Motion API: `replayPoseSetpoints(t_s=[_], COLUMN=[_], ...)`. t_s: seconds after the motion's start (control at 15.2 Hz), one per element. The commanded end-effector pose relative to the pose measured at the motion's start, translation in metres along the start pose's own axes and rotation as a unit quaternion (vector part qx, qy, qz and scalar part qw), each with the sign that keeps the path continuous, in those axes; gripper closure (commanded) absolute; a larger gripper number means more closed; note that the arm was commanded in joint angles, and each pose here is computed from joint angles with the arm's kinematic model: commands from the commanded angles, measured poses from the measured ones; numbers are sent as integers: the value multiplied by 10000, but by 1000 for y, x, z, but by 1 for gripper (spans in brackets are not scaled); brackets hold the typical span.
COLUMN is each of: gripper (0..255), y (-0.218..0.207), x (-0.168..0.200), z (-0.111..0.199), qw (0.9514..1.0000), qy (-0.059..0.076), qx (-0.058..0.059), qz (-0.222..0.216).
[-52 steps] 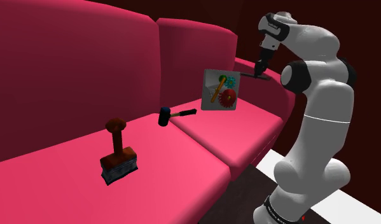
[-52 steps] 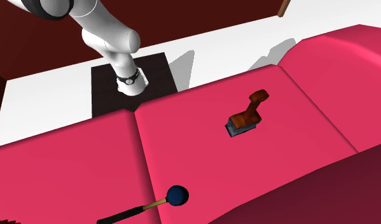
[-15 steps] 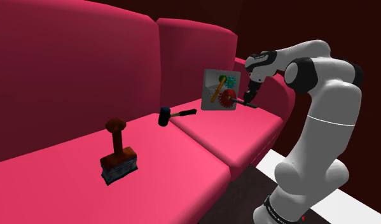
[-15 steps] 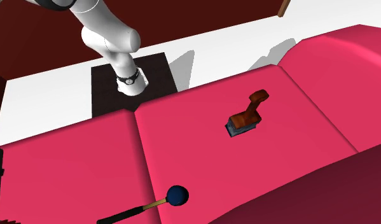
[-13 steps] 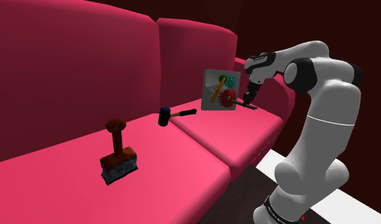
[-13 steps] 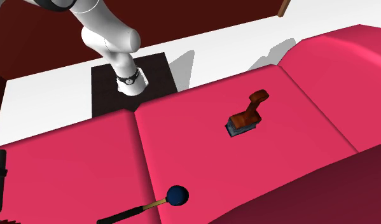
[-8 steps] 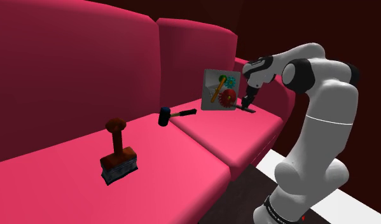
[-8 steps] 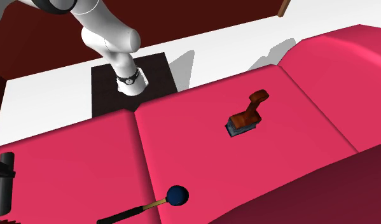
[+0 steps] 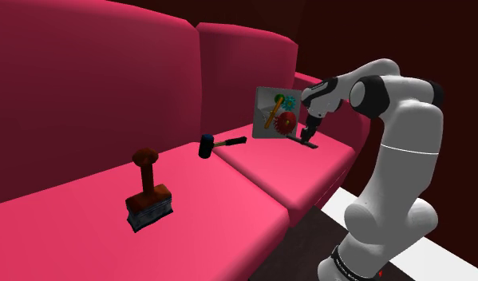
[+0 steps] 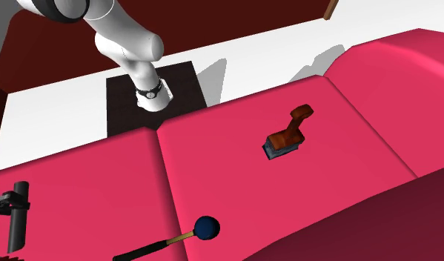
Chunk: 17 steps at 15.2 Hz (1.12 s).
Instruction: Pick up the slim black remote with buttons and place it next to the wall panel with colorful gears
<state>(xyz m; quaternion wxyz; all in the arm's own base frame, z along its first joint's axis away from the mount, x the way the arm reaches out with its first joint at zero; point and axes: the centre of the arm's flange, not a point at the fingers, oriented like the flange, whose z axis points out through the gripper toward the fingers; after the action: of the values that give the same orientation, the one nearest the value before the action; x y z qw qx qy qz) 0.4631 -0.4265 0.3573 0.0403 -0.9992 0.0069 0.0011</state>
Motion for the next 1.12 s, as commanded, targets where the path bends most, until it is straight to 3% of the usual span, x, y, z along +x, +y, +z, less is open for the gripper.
replayPoseSetpoints(t_s=[0.0, 0.2, 0.66, 0.73, 1.06], gripper=[255, 255, 255, 0, 0], y=[1, 2, 2, 2, 2], x=[0, 0, 0, 0, 0], z=[11, 27, 27, 27, 27], qw=[10000, 10000, 10000, 10000, 10000], qy=[2, 2, 2, 2, 2], qx=[-2, -2, -2, -2, -2], qz=[-1, -1, -1, -1, -1])
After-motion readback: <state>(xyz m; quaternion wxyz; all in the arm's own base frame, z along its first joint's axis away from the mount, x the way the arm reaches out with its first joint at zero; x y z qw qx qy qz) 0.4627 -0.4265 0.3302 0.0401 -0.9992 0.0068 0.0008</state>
